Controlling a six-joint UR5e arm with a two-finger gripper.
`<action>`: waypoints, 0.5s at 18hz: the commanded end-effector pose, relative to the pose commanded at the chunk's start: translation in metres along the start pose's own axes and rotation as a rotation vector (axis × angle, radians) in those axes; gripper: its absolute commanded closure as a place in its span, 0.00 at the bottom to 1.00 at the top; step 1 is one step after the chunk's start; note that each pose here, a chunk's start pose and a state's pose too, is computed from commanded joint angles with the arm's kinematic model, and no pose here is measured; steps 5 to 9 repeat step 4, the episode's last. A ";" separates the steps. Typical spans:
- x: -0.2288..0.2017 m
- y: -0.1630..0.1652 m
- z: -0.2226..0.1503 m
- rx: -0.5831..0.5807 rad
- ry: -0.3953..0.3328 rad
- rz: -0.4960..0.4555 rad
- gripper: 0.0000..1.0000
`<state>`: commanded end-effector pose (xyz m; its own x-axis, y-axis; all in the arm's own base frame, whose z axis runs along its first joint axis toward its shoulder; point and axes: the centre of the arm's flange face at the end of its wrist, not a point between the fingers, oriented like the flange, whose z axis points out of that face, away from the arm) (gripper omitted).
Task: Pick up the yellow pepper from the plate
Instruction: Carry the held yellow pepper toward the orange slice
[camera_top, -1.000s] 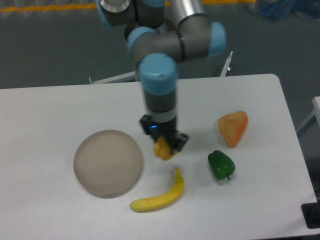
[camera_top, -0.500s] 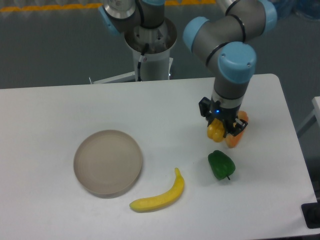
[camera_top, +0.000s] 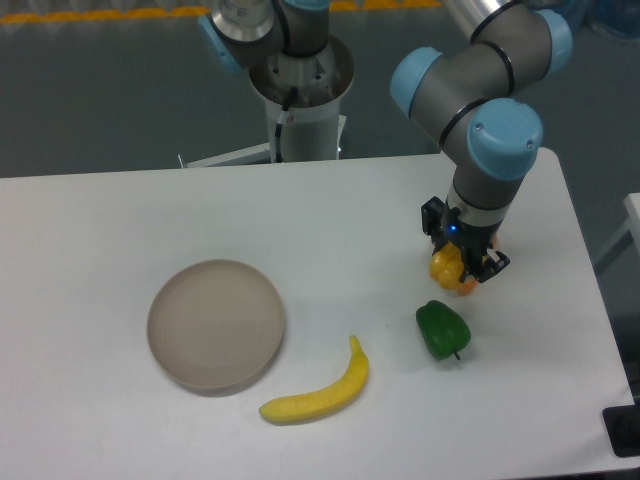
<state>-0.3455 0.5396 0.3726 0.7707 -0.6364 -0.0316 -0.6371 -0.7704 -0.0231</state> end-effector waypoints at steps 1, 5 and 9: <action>0.001 -0.001 -0.001 0.000 -0.001 0.002 1.00; 0.000 -0.001 -0.002 0.000 -0.003 0.002 1.00; 0.000 -0.001 -0.002 0.000 -0.003 0.002 1.00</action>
